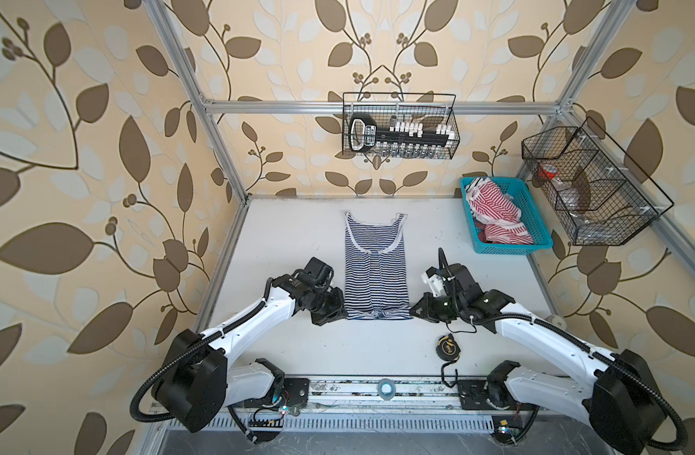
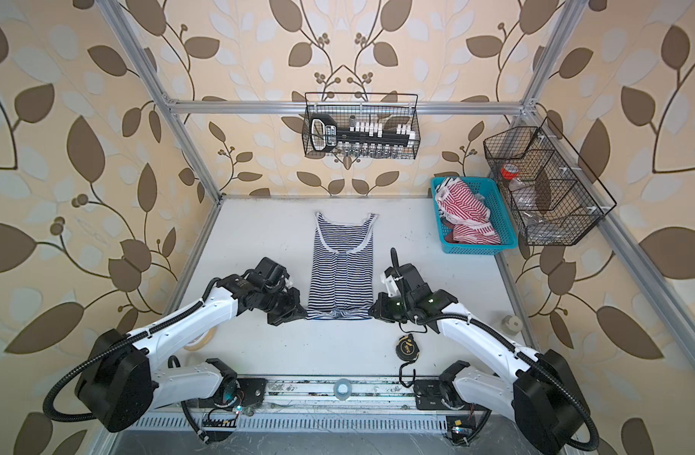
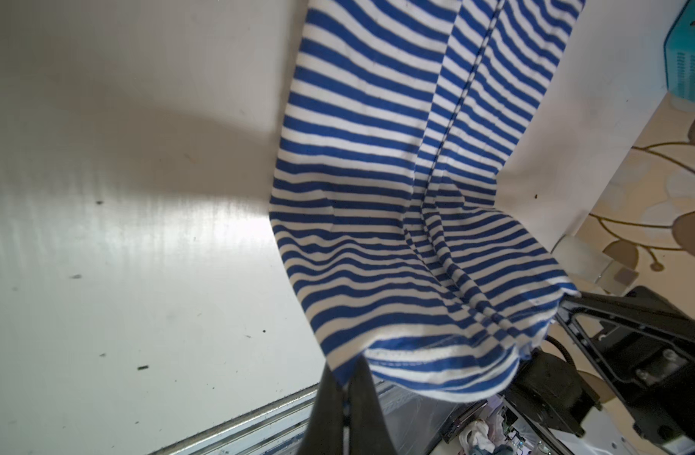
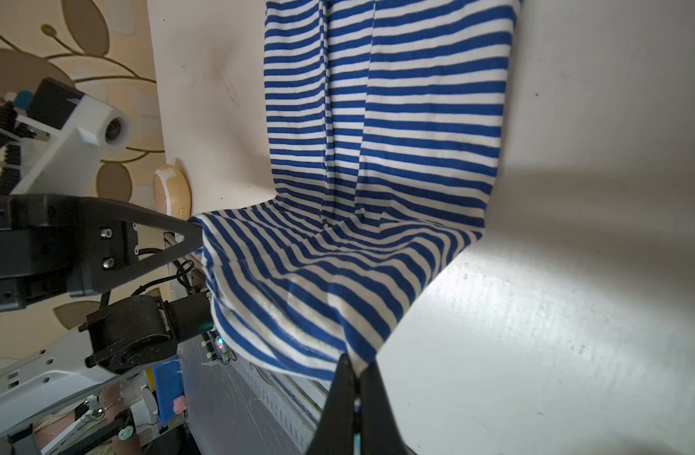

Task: Fold and stack the tank tops
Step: 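Lift the near hem with both grippers and fold it away from the robot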

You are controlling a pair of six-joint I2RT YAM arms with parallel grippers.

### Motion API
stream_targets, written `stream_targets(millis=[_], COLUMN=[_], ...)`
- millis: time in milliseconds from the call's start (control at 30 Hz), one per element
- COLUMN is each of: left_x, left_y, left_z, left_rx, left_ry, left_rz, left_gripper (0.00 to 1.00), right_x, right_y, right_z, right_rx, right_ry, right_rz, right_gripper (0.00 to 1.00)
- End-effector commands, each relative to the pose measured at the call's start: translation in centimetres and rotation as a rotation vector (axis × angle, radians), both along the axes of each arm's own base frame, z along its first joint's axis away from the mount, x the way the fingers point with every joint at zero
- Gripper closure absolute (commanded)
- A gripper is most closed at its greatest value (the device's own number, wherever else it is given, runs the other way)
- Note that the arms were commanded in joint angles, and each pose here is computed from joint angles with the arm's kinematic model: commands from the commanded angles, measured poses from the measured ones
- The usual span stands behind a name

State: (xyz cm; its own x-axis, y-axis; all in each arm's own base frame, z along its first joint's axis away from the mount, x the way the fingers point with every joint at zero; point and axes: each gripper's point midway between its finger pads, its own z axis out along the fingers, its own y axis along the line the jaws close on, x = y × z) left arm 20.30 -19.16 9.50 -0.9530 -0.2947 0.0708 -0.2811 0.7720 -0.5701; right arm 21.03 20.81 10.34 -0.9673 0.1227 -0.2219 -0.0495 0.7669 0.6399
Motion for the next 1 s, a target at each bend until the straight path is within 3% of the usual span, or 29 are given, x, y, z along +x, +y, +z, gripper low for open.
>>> stream_targets(millis=[0, 967], left_x=[2.0, 13.4], left_y=[0.4, -0.3], left_z=[2.1, 4.6], left_rx=[-0.013, -0.081], left_ry=[-0.058, -0.118], left_rz=[-0.009, -0.082], left_gripper=[1.00, 1.00], right_x=[0.5, 11.0], right_y=[0.3, 0.8], right_z=[0.6, 2.1], right_rx=[0.014, 0.105], right_ry=[0.001, 0.012], right_rz=[0.048, 0.069], right_gripper=[1.00, 1.00])
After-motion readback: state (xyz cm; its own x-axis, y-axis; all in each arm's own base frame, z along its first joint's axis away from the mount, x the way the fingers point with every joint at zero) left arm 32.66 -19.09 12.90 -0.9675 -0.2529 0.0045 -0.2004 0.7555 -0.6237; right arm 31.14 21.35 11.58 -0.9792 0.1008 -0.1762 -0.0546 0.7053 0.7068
